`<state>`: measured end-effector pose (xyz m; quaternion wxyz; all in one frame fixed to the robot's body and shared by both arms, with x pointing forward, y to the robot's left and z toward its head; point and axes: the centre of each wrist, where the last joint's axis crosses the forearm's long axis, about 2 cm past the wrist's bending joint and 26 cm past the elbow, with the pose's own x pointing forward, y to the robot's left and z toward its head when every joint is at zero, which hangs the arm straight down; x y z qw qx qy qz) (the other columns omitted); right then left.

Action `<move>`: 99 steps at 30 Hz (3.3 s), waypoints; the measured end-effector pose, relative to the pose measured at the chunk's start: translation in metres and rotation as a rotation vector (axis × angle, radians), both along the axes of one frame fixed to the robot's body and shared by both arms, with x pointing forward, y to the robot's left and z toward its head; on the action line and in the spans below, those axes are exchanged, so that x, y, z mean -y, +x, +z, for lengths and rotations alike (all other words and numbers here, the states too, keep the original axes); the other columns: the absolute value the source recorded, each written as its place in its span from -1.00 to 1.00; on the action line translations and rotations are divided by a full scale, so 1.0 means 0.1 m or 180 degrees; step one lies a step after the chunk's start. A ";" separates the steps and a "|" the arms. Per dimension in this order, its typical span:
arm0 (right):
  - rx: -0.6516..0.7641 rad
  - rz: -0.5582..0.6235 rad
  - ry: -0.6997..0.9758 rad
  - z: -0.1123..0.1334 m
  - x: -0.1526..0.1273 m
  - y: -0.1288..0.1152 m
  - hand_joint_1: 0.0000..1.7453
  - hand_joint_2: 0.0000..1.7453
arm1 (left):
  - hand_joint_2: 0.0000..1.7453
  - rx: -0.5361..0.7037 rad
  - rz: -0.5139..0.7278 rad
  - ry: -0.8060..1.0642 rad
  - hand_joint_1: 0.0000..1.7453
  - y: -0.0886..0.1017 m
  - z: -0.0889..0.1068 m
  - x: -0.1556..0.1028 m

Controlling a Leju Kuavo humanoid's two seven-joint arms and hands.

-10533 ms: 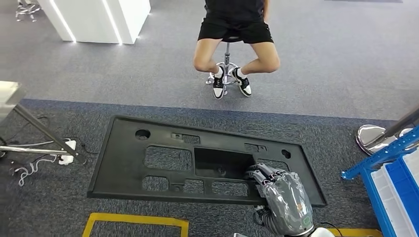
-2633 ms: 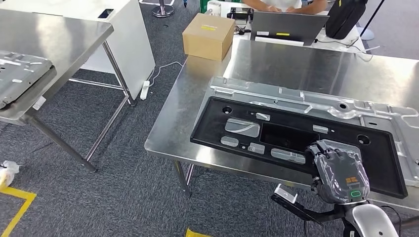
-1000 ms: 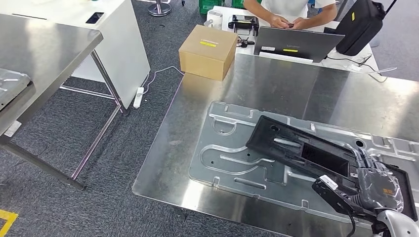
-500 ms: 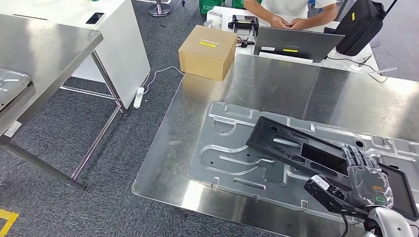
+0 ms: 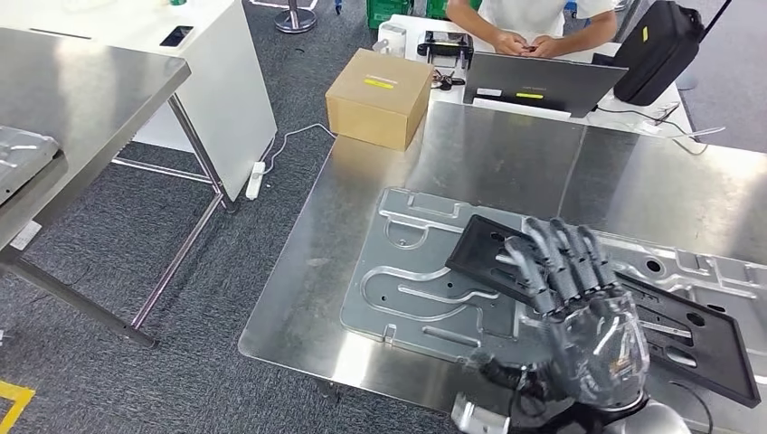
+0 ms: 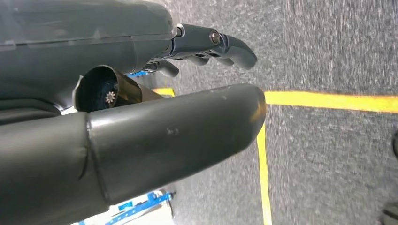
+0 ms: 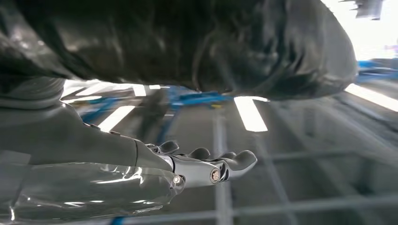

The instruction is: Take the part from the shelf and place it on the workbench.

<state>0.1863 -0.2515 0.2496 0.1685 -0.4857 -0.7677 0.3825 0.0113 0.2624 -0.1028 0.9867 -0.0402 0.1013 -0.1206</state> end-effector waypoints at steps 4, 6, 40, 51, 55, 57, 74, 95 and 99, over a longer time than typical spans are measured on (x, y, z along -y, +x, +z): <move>0.0042 0.0343 0.0000 0.02 -0.20 -0.11 -1.00 -1.00 | -1.00 0.0007 -0.0048 0.0022 -1.00 0.01 0.00 -0.01; 0.0054 0.0450 -0.0003 0.02 -0.26 -0.14 -1.00 -1.00 | -1.00 0.0002 -0.0063 0.0027 -1.00 0.00 0.00 -0.01; -0.3818 0.0068 0.1589 -1.53 -0.38 -0.83 -1.00 -1.00 | -1.00 -0.0015 -0.0065 -0.0044 -1.00 0.03 -0.01 0.13; -0.4416 -0.0848 0.1615 -2.11 -0.06 -1.04 -1.00 -1.00 | -1.00 -0.0001 -0.0084 -0.0027 -1.00 0.07 -0.01 0.12; -0.4731 -0.1329 0.1716 -2.28 0.02 -1.10 -1.00 -1.00 | -1.00 0.0009 -0.0083 -0.0029 -1.00 0.08 0.00 0.13; -0.4987 -0.1749 0.1769 -2.45 0.10 -1.14 -1.00 -1.00 | -1.00 0.0016 -0.0083 -0.0023 -1.00 0.08 0.00 0.13; -0.6381 -0.3894 0.4788 -3.50 0.05 -1.39 -1.00 1.00 | -1.00 0.0176 -0.0585 0.0057 -1.00 0.21 0.00 0.16; -0.6531 -0.3926 0.4767 -3.50 0.01 -1.30 -1.00 1.00 | -1.00 0.0113 -0.0821 0.0057 -1.00 0.22 0.00 0.14; -0.6637 -0.3740 0.4690 -3.49 -0.07 -1.29 -1.00 1.00 | -1.00 0.0094 -0.0843 0.0075 -1.00 0.21 0.00 0.13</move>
